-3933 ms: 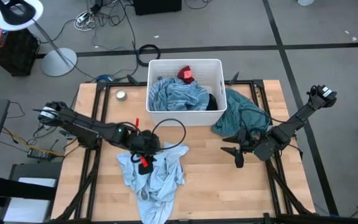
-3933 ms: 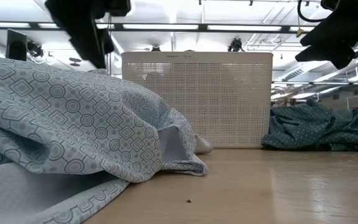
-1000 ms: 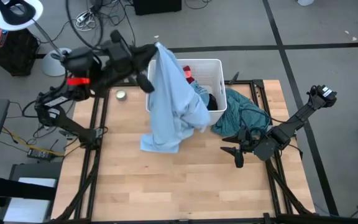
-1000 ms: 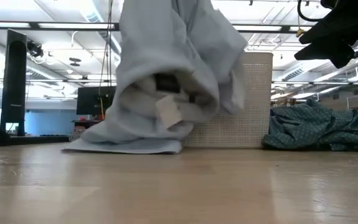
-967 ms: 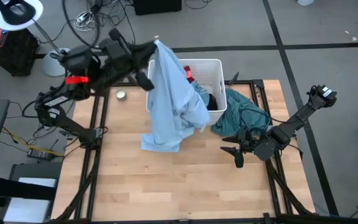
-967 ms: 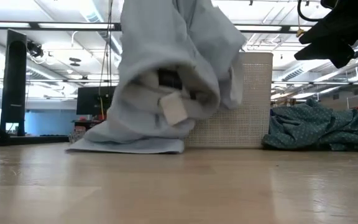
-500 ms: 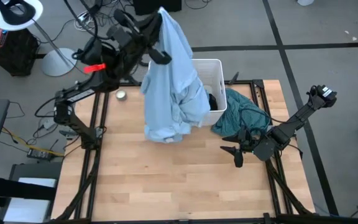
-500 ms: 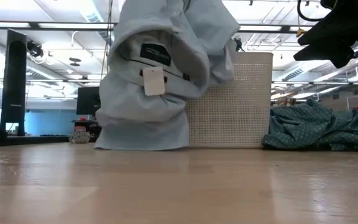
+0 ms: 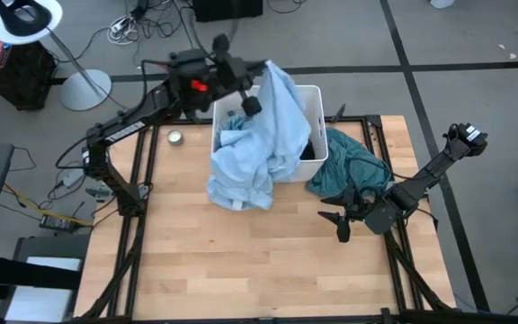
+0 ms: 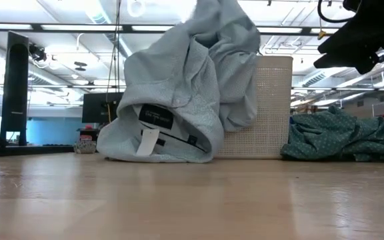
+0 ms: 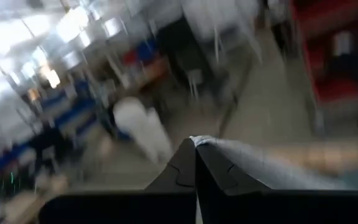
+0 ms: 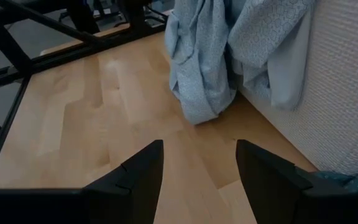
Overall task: Sort clothes
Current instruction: Put the blue long sleeve into the laundry bin
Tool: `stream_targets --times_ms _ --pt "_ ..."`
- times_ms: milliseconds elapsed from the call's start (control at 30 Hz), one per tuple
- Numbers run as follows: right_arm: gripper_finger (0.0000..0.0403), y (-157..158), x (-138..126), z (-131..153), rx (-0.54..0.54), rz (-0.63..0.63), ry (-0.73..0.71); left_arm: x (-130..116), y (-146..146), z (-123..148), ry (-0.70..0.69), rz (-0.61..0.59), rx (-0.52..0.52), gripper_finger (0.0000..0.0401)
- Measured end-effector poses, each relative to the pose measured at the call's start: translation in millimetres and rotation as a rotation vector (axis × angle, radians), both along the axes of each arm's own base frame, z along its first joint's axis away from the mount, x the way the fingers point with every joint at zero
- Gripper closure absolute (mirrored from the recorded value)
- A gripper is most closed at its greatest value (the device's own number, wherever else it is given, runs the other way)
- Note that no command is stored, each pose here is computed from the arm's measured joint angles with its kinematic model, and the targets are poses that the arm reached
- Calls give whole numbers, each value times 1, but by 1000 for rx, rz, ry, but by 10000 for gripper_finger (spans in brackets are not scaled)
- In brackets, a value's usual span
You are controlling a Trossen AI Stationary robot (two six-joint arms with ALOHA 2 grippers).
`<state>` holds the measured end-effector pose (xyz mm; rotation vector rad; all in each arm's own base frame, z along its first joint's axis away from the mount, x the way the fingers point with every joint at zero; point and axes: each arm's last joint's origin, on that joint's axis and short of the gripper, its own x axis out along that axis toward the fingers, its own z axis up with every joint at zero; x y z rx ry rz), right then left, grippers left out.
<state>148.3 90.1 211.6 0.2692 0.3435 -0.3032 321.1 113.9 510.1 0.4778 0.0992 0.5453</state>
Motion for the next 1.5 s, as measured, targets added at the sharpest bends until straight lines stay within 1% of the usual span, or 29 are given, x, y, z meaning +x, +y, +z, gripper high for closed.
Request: stream_targets --times_ms 100,300,367,500,567,633,733,900,967,1033,1167,1367,1500 --pt "199 0 0 0 -1 -1 0 3 4 -21 174 30 -63 401" --pt "199 0 0 0 -1 -1 -1 8 10 -61 420 52 -280 401" --pt "199 0 0 0 1 -2 -3 14 13 -77 497 56 -356 401" --pt "199 0 0 0 3 -2 -4 28 18 -110 649 75 -456 400" --pt "199 0 0 0 3 -2 -5 35 20 -123 683 92 -496 397" --pt "199 0 0 0 4 -1 -5 43 24 -136 717 100 -514 393" --pt "199 0 0 1 5 -1 -6 55 28 -152 725 117 -563 384" --pt "199 0 0 0 5 1 -5 65 36 -172 755 129 -628 348" --pt "199 0 0 0 5 2 -4 66 39 -177 768 118 -652 328" --pt "199 0 0 0 6 2 -4 66 40 -178 773 120 -653 307" --pt "199 0 0 0 7 3 -4 63 38 -172 779 95 -614 277" --pt "199 0 0 0 8 7 -3 53 26 -152 749 61 -580 270" --pt "199 0 0 0 6 5 -4 43 15 -135 738 10 -552 270"
